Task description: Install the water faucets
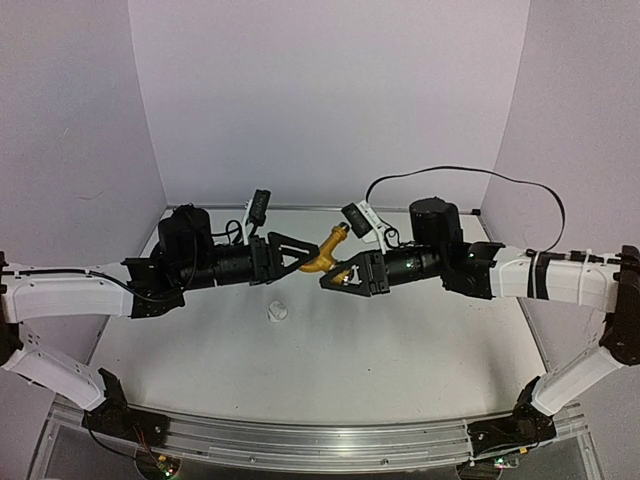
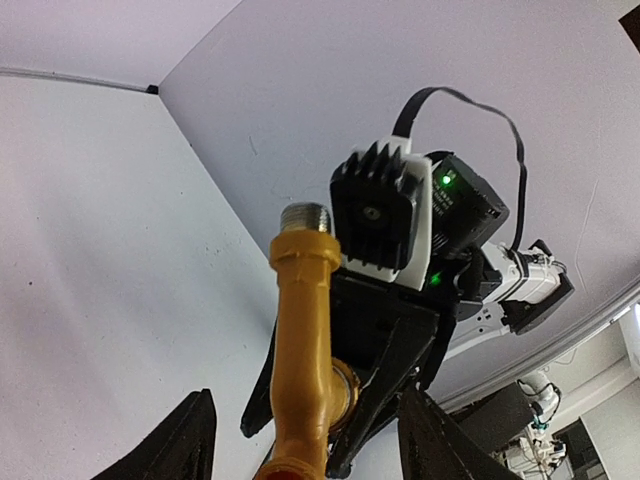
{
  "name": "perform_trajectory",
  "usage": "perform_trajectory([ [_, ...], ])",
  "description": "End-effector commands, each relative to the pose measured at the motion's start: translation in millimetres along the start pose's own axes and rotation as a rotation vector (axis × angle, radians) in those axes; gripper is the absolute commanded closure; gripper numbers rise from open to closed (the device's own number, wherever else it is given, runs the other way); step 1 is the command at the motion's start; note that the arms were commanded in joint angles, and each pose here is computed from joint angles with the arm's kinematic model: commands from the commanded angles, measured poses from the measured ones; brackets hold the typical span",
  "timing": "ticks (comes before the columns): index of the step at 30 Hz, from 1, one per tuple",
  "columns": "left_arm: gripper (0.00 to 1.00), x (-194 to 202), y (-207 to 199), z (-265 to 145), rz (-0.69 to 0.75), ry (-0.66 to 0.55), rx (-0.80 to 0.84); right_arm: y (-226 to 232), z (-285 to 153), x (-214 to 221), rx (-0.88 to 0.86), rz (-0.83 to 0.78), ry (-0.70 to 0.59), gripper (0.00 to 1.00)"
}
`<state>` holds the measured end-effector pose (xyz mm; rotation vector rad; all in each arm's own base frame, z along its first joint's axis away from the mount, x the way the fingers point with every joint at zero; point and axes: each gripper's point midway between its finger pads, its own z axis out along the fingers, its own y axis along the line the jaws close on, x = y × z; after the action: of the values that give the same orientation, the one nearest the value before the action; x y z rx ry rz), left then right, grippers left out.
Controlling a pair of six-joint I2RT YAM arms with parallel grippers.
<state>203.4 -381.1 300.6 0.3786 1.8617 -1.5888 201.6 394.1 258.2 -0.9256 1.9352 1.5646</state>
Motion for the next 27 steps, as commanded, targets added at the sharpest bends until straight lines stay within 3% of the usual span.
perform_trajectory([
  [1,0.31,-3.8,-20.2,7.7,-0.016,0.041,0.079,23.5,-12.7,-27.0,-0.011,-0.111,-0.084,1.00],
  [4,0.39,-1.4,-22.6,12.5,-0.008,0.067,0.097,24.3,-11.1,-26.9,-0.021,-0.107,-0.075,1.00],
  [11,0.89,-13.0,-22.1,16.1,-0.003,0.040,0.085,5.7,-12.1,-21.7,0.080,-0.101,-0.060,0.98],
  [13,0.99,-18.7,-20.6,14.3,-0.007,0.012,0.069,-4.6,-12.9,-17.1,0.131,-0.093,-0.052,0.83],
  [15,1.00,-25.5,-20.6,11.9,-0.012,-0.019,0.057,-17.1,-14.4,-15.6,0.208,-0.101,-0.063,0.62],
  [20,1.00,-33.3,-2.0,8.8,-0.143,-0.049,0.006,-44.9,-23.7,-15.9,0.485,-0.248,-0.099,0.29],
  [24,1.00,-29.6,23.3,10.9,-0.272,-0.022,-0.031,-52.9,-27.6,-24.4,0.668,-0.442,-0.113,0.23],
  [27,1.00,-24.8,33.2,14.1,-0.318,-0.005,-0.047,-47.9,-15.6,-25.1,0.704,-0.602,-0.088,0.23],
])
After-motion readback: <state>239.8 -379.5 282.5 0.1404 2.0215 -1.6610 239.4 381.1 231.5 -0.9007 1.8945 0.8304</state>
